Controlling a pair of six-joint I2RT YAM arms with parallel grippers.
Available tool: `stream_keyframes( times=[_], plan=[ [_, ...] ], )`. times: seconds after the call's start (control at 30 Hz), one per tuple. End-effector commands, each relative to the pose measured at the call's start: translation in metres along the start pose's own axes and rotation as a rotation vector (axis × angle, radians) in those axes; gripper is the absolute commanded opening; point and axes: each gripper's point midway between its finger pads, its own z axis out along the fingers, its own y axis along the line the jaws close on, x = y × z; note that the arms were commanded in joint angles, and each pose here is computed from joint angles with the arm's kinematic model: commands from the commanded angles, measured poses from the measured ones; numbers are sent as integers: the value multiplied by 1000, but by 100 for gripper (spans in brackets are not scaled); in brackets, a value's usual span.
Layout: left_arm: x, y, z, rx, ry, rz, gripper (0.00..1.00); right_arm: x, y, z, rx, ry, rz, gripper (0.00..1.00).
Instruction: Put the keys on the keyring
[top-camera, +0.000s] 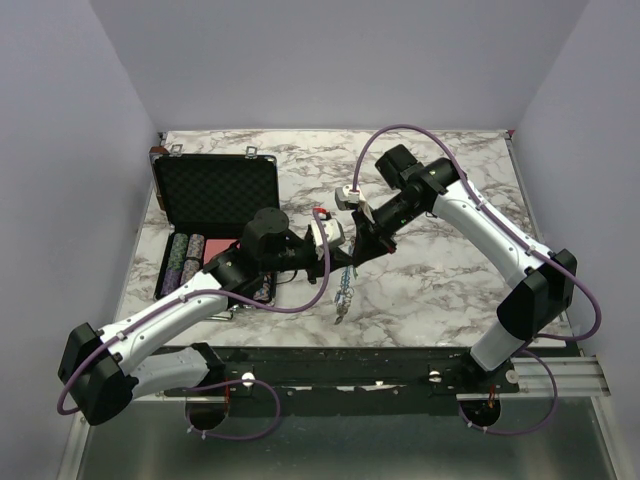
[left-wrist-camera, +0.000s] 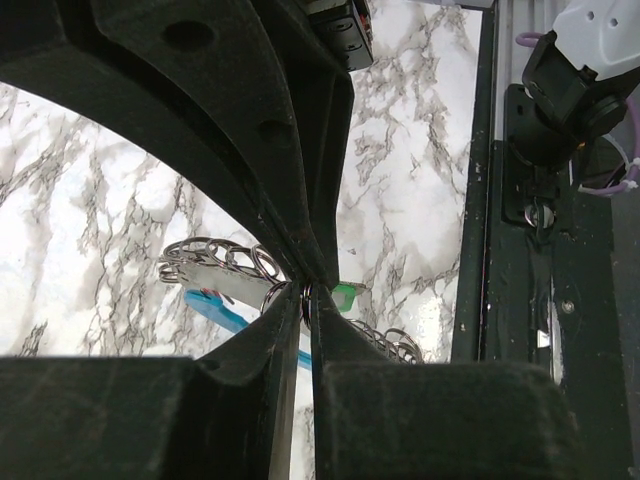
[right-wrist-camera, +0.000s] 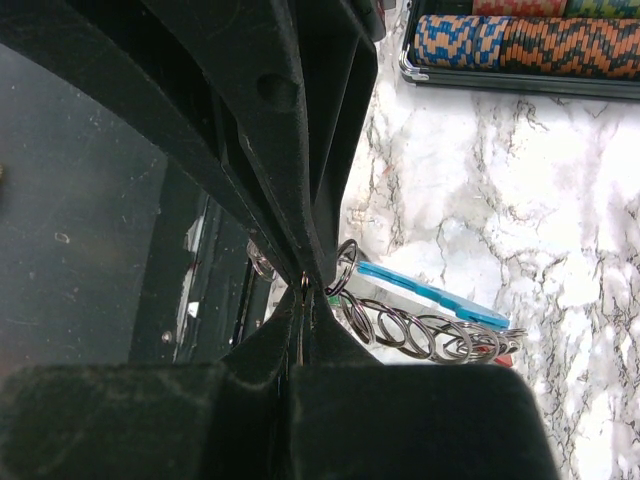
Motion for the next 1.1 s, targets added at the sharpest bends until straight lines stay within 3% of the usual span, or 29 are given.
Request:
stream_keyframes(
  times=[0.0,0.1,0.2,0.4,0.53,0.67,0.87,1.07],
  plan=[
    [1,3,2,-13,31,20,16,-10,3,4,-26,-33,-10,0],
    [2,3,1,-12,43,25,15,-10,3,4,-25,-32,-14,0],
    [2,3,1,-11,48,28,0,-10,4,4,-28,-34,-9,0],
    [-3,7,-3,-55,8,42,0,-11,4,5,-30,-44,-5,2],
    [-16,12,-13,-131,-106,27,0,-13,9,7,-56,-68,12,18],
    [-22,11,-19,-158,-213,-30,0,-15,12,7,-64,-92,27,26],
    [-31,9,-24,-166,-343,-93,0,-13,17,10,-78,-116,56,31],
    [-32,8,-28,-173,-385,-116,0,-13,16,9,-79,-138,82,32]
  ],
)
